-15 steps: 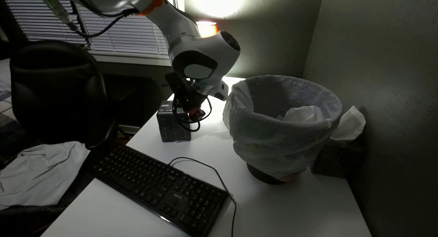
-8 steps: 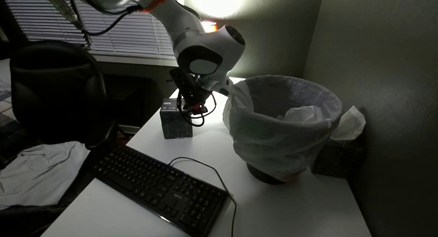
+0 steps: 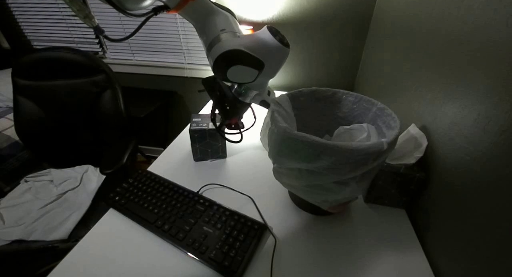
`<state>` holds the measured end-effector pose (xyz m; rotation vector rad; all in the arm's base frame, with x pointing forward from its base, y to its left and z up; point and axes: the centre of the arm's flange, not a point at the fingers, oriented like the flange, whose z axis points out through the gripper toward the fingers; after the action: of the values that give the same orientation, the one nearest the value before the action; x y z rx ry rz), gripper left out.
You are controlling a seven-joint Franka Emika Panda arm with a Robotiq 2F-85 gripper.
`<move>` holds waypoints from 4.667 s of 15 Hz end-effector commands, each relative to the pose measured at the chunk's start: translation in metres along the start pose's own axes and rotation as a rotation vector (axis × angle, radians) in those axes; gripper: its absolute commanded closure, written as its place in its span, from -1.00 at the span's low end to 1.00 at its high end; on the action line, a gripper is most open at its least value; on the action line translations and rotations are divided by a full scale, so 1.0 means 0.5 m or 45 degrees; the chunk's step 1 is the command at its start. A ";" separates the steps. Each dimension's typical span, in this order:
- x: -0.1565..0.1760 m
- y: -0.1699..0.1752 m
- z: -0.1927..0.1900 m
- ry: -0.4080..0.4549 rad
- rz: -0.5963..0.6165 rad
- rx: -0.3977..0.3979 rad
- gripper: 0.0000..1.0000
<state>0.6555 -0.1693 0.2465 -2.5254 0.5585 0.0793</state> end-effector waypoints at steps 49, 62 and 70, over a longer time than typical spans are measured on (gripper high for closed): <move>-0.318 -0.056 0.027 0.450 -1.396 -0.728 0.98; -0.269 -0.090 -0.115 0.110 -1.094 -0.398 -1.00; -0.204 -0.070 -0.061 0.026 -0.643 -0.189 -1.00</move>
<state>0.5563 -0.1195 0.3246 -2.7792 -0.2808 -0.1534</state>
